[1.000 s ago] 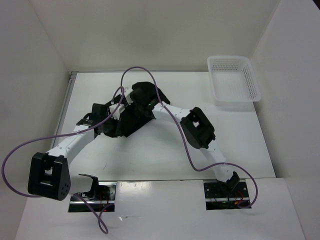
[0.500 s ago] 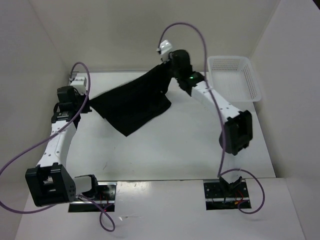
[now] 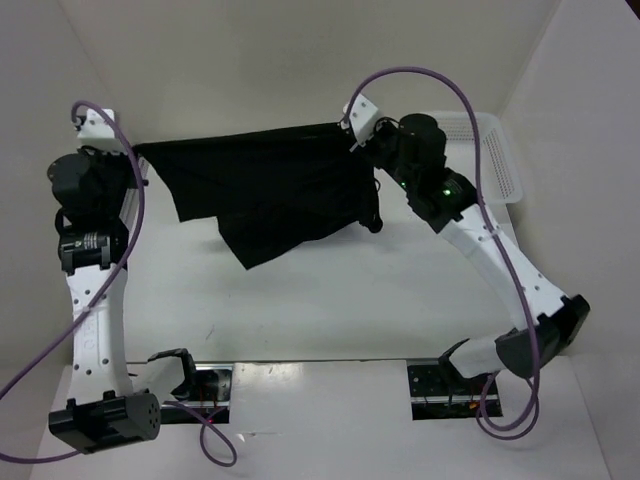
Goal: Fold and stack the shorts
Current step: Flatten the shorts out
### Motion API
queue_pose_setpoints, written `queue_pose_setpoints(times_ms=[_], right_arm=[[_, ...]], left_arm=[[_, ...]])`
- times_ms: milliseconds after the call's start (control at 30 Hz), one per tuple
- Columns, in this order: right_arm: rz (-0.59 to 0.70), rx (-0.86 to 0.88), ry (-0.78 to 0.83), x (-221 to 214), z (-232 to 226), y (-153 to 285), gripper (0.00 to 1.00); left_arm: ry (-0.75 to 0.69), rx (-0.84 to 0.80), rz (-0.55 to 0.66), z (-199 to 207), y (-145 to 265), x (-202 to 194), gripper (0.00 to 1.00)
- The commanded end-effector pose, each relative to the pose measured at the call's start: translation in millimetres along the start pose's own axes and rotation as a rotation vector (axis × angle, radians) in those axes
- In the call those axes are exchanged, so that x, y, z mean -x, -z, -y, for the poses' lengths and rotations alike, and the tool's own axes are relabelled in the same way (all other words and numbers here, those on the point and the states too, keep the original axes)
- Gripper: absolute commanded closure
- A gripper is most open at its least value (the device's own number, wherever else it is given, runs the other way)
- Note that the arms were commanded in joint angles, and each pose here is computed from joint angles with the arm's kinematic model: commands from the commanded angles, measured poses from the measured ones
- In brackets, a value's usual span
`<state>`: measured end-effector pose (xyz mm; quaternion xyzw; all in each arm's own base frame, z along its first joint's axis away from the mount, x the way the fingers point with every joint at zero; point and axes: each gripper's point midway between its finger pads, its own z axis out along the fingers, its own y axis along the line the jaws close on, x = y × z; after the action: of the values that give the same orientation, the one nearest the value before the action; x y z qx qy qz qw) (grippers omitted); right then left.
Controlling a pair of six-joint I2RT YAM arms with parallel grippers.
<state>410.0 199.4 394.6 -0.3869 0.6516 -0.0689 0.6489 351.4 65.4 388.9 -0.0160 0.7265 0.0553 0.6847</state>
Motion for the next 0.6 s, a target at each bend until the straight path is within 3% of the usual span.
queue_pose_setpoints(times_ms=[0, 167, 333, 467, 567], right_arm=[[0.158, -0.223, 0.073, 66.0, 88.3, 84.4, 1.00], [0.294, -0.267, 0.069, 112.7, 116.2, 128.4, 1.00], [0.307, -0.224, 0.049, 116.5, 113.4, 159.0, 1.00], [0.341, -0.192, 0.006, 120.9, 107.0, 161.9, 1.00], [0.344, -0.155, -0.009, 116.6, 95.9, 152.0, 1.00]], left_arm=[[-0.040, 0.188, 0.261, -43.0, 35.4, 97.2, 1.00], [-0.073, 0.218, 0.415, -47.2, 78.6, 161.9, 1.00], [-0.088, 0.257, 0.494, -46.3, 122.6, 194.8, 1.00], [-0.101, 0.263, 0.486, -49.1, 127.1, 199.0, 1.00], [-0.101, 0.206, 0.415, -47.7, 100.7, 183.7, 1.00]])
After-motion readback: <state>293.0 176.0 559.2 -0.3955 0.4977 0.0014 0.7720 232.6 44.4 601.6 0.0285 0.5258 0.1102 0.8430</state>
